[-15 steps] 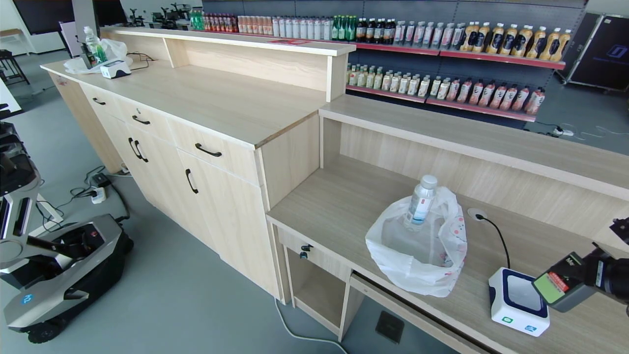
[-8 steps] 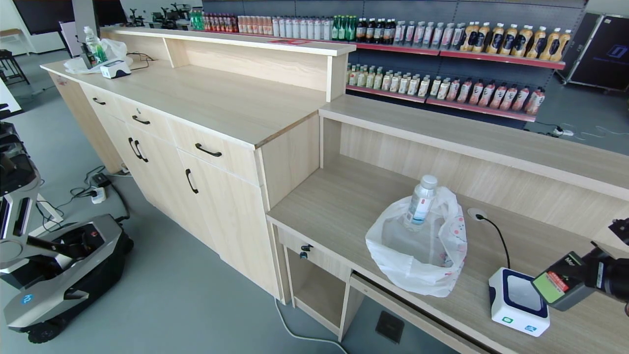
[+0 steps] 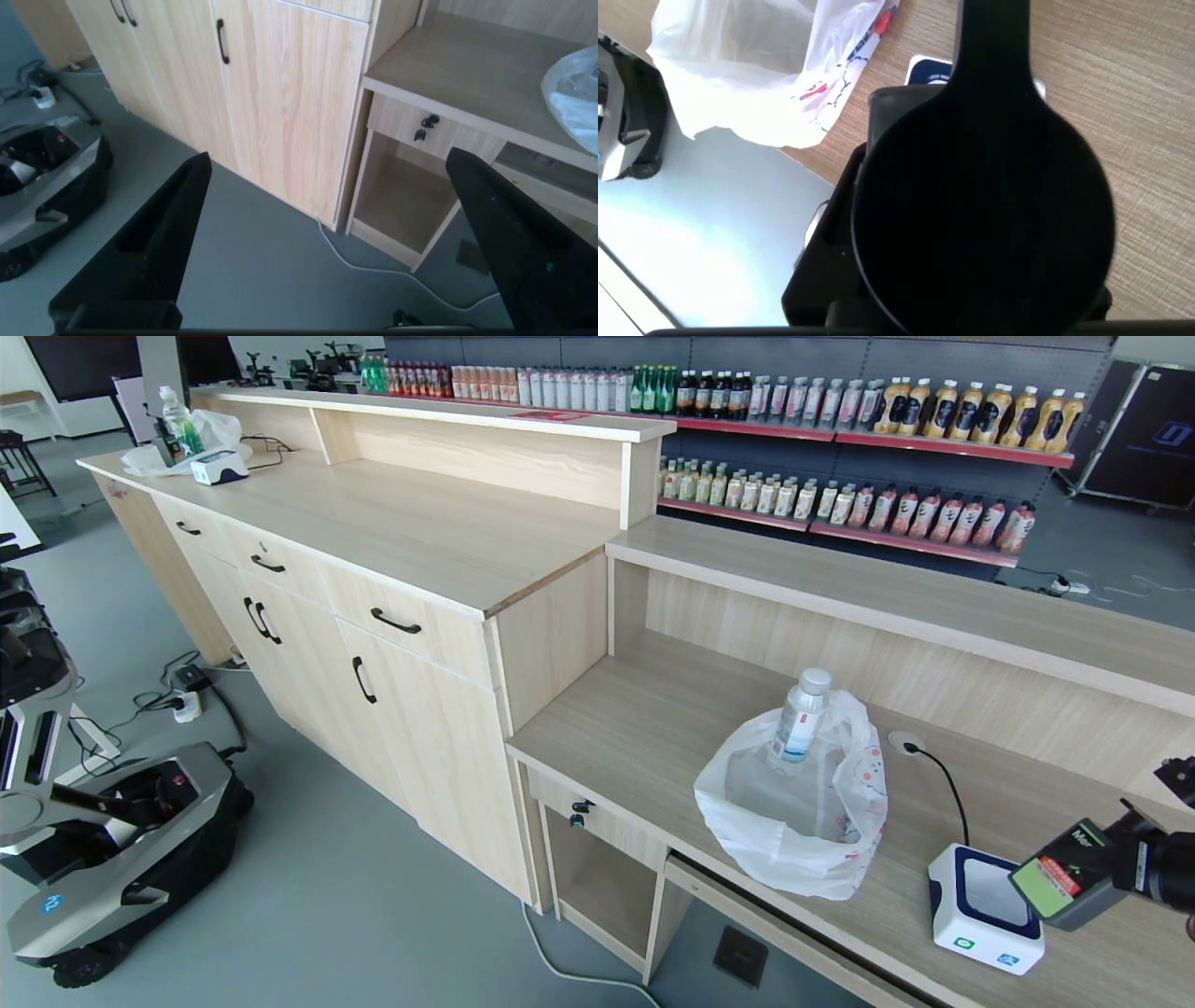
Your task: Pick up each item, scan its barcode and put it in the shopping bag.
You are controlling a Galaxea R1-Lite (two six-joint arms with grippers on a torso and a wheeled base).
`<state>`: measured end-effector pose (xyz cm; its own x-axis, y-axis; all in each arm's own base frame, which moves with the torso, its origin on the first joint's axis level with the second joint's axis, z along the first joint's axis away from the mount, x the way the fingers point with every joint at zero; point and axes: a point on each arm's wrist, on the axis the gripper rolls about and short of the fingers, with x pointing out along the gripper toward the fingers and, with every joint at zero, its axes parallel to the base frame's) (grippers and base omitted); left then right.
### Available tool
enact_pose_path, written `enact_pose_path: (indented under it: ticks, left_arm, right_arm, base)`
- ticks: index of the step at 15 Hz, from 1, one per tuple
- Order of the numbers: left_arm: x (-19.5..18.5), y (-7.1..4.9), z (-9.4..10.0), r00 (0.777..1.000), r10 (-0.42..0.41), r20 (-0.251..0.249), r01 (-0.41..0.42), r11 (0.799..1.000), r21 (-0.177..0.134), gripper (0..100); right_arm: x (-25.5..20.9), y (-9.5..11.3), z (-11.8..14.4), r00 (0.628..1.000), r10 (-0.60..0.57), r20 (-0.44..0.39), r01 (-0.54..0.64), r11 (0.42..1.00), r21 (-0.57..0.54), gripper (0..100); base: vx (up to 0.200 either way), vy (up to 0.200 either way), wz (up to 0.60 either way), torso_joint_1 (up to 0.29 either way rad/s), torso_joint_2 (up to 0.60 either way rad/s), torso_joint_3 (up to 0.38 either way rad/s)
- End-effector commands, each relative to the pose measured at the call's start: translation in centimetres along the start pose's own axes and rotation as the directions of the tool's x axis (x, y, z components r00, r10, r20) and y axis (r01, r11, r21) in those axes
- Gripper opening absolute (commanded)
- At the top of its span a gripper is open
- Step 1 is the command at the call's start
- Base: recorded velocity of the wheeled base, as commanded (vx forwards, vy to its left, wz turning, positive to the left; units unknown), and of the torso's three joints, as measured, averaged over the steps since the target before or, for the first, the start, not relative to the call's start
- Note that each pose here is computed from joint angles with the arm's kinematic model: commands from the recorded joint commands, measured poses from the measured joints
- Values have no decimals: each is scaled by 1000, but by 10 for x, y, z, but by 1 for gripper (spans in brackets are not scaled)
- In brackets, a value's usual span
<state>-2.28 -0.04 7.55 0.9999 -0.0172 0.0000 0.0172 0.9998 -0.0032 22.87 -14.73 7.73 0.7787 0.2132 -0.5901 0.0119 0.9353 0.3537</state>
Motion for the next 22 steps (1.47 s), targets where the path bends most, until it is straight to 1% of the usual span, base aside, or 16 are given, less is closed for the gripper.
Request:
enact_pose_path:
  ticks: [1, 3, 8, 11, 20, 22]
  left_arm:
    - [0, 0, 0, 1000, 0, -2, 0, 1000, -1, 100]
    - [0, 0, 0, 1000, 0, -2, 0, 1000, -1, 100]
    - [0, 0, 0, 1000, 0, -2, 0, 1000, -1, 100]
    - [0, 0, 0, 1000, 0, -2, 0, 1000, 0, 100]
    - [0, 0, 0, 1000, 0, -2, 0, 1000, 0, 100]
    - [0, 0, 0, 1000, 0, -2, 0, 1000, -1, 100]
  right_arm:
    - [1, -1, -1, 1000, 1, -4, -1, 1000, 3, 0]
    - [3, -2, -2, 1000, 4, -9, -3, 1000, 6, 0]
    - [12, -7, 1, 999, 35, 23, -34, 999, -23, 0]
    - [15, -8, -1, 999, 41, 14, -41, 999, -18, 0]
    - [18, -6, -1, 999, 49, 6, -49, 999, -20, 0]
    - [14, -1, 6, 998, 49, 33, -47, 997, -53, 0]
  base:
    - [0, 0, 0, 0, 0, 0]
    - [0, 0, 0, 0, 0, 0]
    - [0, 0, 0, 0, 0, 0]
    - [0, 0, 0, 0, 0, 0]
    - [0, 0, 0, 0, 0, 0]
    - [0, 0, 0, 0, 0, 0]
